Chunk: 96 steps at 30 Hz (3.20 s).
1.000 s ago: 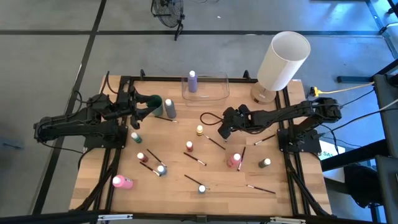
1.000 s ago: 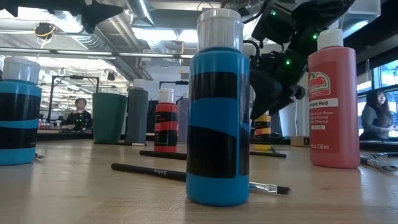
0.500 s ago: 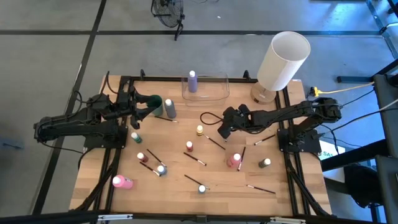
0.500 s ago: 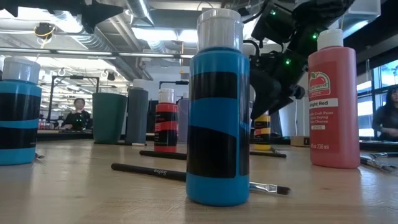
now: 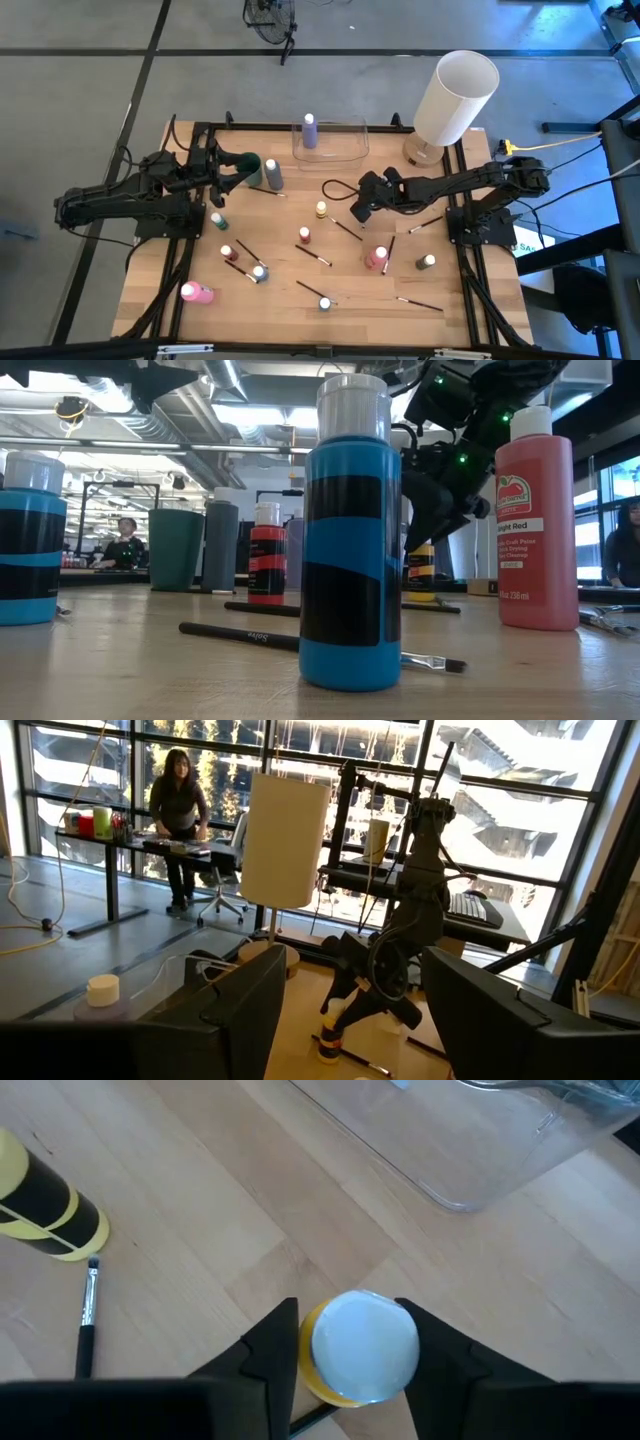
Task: Pick & Place Paint Supplies
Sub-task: Put the yellow paint bottle into the transparent bin
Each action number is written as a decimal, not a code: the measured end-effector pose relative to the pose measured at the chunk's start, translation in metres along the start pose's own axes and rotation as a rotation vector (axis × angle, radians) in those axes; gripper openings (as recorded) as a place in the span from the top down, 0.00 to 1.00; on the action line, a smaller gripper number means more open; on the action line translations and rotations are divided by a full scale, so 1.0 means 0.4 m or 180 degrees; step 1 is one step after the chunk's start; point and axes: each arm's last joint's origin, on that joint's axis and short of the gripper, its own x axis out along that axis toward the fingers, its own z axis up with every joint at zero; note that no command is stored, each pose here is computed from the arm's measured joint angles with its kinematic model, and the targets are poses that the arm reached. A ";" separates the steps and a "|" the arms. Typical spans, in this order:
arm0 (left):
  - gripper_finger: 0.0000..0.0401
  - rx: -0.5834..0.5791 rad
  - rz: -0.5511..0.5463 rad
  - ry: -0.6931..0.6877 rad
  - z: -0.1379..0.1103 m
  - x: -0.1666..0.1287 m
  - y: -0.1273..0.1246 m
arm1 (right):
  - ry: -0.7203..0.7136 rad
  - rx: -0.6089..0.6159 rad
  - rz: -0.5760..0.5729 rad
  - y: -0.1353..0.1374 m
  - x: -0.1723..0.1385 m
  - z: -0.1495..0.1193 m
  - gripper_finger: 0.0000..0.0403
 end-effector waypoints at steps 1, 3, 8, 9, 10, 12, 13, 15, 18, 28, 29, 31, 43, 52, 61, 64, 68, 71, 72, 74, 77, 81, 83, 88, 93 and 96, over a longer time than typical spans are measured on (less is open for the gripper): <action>0.43 0.0000 0.0000 -0.0001 0.000 0.000 0.000 | 0.0001 0.0000 0.0001 0.000 0.000 0.000 0.65; 0.43 0.0000 0.0000 0.0000 0.000 0.000 0.000 | 0.0006 0.0000 0.0008 0.000 0.000 0.000 0.65; 0.43 -0.0163 0.0005 0.0025 -0.002 0.000 0.000 | 0.0010 0.0001 0.0018 0.001 0.000 0.000 0.65; 0.43 -0.0222 0.0014 0.0022 -0.002 0.000 0.000 | 0.0011 0.0000 0.0019 0.000 0.000 0.000 0.66; 0.43 -0.0284 0.0040 0.0015 -0.002 0.000 0.001 | 0.0011 0.0000 0.0019 0.000 0.000 0.000 0.66; 0.43 -0.0323 0.0081 0.0001 -0.001 0.000 0.002 | 0.0011 0.0001 0.0019 0.000 0.000 0.000 0.66; 0.43 -0.0294 0.0108 -0.0026 0.001 0.000 0.002 | 0.0010 0.0002 0.0019 0.000 0.000 0.000 0.66; 0.43 -0.0212 0.0177 -0.0072 0.004 -0.001 0.004 | 0.0009 0.0003 0.0020 0.000 -0.001 0.000 0.66; 0.43 -0.0150 0.0212 -0.0070 0.003 0.000 0.005 | 0.0009 -0.0006 0.0021 0.000 -0.001 0.000 0.66; 0.43 -0.0157 0.0220 -0.0015 -0.001 0.000 0.005 | 0.0009 -0.0031 0.0021 0.000 -0.001 0.000 0.66; 0.43 -0.0158 0.0223 0.0000 -0.002 0.000 0.005 | 0.0009 -0.0031 0.0021 0.000 -0.001 0.000 0.66; 0.43 -0.0158 0.0226 0.0013 -0.003 0.000 0.006 | 0.0009 -0.0031 0.0022 0.000 -0.001 0.000 0.66; 0.43 -0.0163 0.0223 0.0075 -0.008 0.000 0.006 | 0.0015 -0.0033 0.0027 0.000 -0.001 0.000 0.66; 0.43 -0.0163 0.0193 0.0082 -0.008 0.000 0.005 | 0.0018 -0.0035 0.0032 0.000 -0.001 0.000 0.66; 0.43 -0.0163 0.0195 0.0082 -0.008 0.000 0.005 | 0.0018 -0.0053 0.0035 0.000 -0.001 0.000 0.66; 0.43 -0.0163 0.0195 0.0082 -0.008 0.000 0.005 | 0.0019 -0.0054 0.0037 0.000 -0.001 0.000 0.66; 0.43 -0.0163 0.0194 0.0083 -0.008 0.000 0.005 | 0.0020 -0.0054 0.0038 0.000 -0.001 0.000 0.66; 0.43 -0.0162 0.0195 0.0084 -0.008 0.000 0.005 | 0.0019 -0.0053 0.0038 0.000 -0.001 0.000 0.66; 0.43 -0.0160 0.0196 0.0090 -0.009 0.000 0.006 | 0.0019 -0.0054 0.0038 0.000 -0.001 0.000 0.66; 0.43 -0.0157 0.0199 0.0109 -0.010 0.000 0.006 | 0.0020 -0.0054 0.0038 0.000 -0.001 0.000 0.66; 0.43 -0.0154 0.0208 0.0149 -0.013 -0.001 0.006 | 0.0019 -0.0054 0.0038 0.000 -0.001 0.000 0.66; 0.43 -0.0146 0.0221 0.0220 -0.018 -0.001 0.007 | 0.0019 -0.0054 0.0038 0.000 -0.001 0.000 0.66; 0.43 -0.0143 0.0226 0.0242 -0.020 -0.001 0.008 | 0.0019 -0.0055 0.0038 0.000 -0.001 0.000 0.66; 0.43 -0.0143 0.0226 0.0241 -0.020 -0.001 0.008 | 0.0019 -0.0055 0.0038 0.000 -0.001 0.000 0.66; 0.43 -0.0148 0.0225 0.0245 -0.020 -0.001 0.008 | 0.0019 -0.0055 0.0038 0.000 -0.001 0.000 0.66; 0.43 -0.0151 0.0174 0.0257 -0.021 -0.001 0.006 | 0.0018 -0.0067 0.0039 0.001 -0.001 0.000 0.66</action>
